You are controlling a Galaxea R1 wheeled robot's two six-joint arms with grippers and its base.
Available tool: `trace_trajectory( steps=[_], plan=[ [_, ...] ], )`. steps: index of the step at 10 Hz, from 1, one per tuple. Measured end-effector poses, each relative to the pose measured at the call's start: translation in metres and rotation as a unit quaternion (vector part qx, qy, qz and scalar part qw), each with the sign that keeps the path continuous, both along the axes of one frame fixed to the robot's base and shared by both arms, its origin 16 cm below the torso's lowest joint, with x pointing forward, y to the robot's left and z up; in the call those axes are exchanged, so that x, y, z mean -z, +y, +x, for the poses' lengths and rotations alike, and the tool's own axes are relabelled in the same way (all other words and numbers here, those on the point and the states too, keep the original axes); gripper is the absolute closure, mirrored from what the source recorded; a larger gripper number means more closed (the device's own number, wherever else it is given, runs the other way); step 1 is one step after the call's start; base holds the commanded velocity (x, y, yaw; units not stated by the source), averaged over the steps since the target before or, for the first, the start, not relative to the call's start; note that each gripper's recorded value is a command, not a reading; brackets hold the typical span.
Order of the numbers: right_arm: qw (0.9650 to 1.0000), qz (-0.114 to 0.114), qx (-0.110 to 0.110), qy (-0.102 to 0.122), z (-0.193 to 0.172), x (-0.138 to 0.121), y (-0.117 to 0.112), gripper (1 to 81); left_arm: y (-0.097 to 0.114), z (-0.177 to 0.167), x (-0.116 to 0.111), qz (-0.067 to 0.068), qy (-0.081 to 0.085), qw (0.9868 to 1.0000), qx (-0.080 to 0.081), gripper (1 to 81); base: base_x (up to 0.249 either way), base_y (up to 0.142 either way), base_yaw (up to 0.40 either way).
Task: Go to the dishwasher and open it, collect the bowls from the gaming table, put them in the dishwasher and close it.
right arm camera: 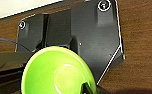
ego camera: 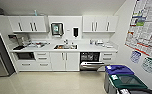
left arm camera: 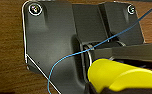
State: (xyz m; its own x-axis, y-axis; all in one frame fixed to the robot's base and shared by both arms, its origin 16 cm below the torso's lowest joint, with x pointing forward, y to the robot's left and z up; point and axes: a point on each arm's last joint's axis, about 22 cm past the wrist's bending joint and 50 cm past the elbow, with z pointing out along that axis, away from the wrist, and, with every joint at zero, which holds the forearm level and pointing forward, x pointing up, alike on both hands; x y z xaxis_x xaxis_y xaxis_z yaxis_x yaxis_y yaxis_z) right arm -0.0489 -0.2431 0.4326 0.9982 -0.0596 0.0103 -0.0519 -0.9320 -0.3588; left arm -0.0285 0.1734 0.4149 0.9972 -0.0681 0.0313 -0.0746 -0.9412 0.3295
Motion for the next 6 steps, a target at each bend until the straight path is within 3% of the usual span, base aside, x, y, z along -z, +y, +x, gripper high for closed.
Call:
trace_trajectory(
  steps=[6],
  plan=[
    [1.0, -0.003, 0.0, 0.001, -0.0008, 0.0012, -0.001, 81.1, -0.0027, -0.0003, -0.0002, -0.002, 0.0, 1.0, 0.0, 81.1, 0.146, 0.0, 0.0]
  ],
)
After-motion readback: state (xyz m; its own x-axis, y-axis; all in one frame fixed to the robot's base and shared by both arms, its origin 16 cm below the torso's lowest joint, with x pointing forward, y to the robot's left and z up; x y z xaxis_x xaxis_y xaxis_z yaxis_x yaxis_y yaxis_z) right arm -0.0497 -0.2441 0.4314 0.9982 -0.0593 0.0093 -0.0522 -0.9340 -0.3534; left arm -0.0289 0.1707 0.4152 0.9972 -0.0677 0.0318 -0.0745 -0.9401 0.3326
